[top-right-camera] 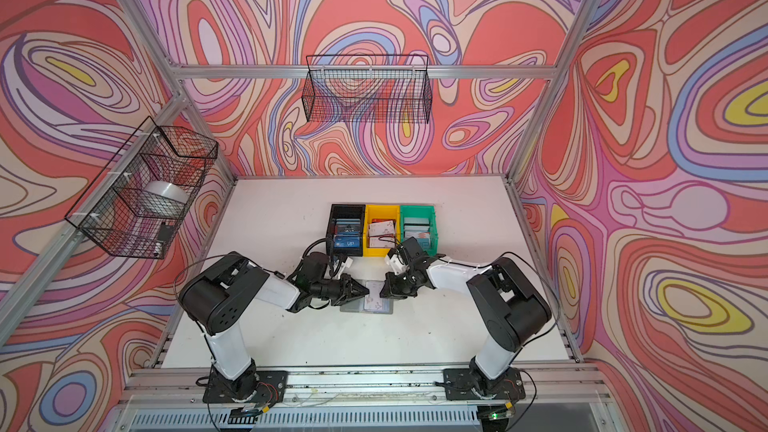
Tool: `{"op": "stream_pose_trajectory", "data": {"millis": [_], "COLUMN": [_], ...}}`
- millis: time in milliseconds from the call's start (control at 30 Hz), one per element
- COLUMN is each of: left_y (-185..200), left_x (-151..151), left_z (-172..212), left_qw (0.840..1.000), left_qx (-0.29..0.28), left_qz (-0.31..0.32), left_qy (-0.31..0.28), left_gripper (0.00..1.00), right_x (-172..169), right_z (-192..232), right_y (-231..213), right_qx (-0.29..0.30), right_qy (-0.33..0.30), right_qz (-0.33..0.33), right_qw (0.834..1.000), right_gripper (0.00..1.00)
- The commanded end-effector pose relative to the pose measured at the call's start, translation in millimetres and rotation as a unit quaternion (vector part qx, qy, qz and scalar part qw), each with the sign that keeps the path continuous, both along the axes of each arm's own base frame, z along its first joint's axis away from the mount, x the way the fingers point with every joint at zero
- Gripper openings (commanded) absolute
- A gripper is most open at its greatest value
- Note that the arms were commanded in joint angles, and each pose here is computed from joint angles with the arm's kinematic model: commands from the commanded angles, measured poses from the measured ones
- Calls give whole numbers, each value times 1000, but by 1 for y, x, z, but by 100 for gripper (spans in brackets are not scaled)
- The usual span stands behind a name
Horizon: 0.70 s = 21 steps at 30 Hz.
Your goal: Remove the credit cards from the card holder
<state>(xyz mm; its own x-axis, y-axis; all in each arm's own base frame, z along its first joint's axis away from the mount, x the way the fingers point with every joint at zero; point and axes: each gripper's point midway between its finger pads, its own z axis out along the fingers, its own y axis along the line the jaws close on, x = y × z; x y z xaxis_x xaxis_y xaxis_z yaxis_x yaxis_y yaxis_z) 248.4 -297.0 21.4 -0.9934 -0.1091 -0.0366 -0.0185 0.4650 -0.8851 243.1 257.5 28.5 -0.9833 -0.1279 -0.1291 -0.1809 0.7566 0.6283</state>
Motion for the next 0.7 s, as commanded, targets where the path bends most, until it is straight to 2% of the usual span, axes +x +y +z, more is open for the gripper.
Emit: {"op": "stream_pose_trajectory", "data": {"millis": [0, 467, 667], "left_y": [6, 11, 19], "left_x": [-6, -13, -14], "left_z": [-24, -28, -21], "left_qw": [999, 998, 998], "left_qx": [37, 45, 50], "left_qz": [14, 9, 6], "left_qy": [31, 39, 41], "left_gripper": [17, 6, 6], "right_x": [-7, -10, -12], "right_z": [-13, -17, -22], "right_y": [-3, -7, -9], "right_qx": [-11, -17, -24], "right_qy": [16, 19, 25], "right_qz": [1, -1, -4], "right_qw": [1000, 1000, 999], "right_gripper": [13, 13, 13]}}
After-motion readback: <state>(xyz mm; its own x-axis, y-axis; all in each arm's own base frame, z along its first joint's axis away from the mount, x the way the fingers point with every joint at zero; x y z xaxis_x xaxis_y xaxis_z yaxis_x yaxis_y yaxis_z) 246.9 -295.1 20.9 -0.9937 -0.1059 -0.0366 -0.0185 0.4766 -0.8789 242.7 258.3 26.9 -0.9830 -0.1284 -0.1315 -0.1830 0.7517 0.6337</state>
